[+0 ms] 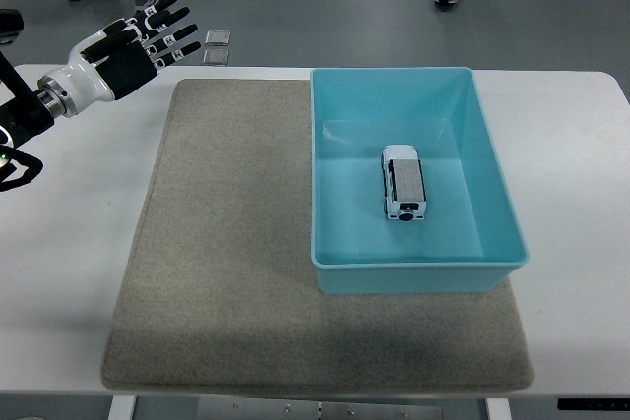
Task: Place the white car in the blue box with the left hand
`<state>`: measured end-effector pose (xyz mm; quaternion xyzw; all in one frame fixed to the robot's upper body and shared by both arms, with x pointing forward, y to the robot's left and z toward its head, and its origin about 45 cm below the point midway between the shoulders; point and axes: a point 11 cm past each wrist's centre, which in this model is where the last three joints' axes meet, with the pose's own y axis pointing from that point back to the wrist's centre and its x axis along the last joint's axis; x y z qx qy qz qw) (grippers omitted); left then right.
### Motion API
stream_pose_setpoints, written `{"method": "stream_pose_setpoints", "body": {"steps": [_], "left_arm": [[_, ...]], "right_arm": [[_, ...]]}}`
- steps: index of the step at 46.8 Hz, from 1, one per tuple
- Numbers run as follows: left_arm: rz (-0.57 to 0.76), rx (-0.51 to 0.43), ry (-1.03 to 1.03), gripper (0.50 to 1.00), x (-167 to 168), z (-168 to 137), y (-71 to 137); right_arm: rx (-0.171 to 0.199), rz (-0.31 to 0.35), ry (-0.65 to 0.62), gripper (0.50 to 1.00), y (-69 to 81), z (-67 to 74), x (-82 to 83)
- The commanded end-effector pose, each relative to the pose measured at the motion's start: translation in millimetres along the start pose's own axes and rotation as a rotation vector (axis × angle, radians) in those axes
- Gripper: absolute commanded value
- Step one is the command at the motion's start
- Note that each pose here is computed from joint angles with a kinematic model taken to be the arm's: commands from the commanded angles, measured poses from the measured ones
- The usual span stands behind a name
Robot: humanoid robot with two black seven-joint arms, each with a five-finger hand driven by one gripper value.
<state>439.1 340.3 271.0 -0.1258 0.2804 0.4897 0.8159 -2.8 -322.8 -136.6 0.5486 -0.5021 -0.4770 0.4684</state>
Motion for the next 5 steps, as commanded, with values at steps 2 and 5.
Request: {"method": "stream_pose_setpoints", "body": {"steps": [2, 5], "left_arm": [[-0.003, 0.000, 0.000, 0.999, -0.9, 0.0, -0.7], [-0.003, 0.000, 0.001, 0.999, -1.1, -0.5, -1.1]], "right_arm": [[0.004, 0.002, -0.006, 0.936, 0.0, -0.3, 0.2], [0.007, 0.008, -0.007, 0.936, 0.1, -0.6, 1.3]]}}
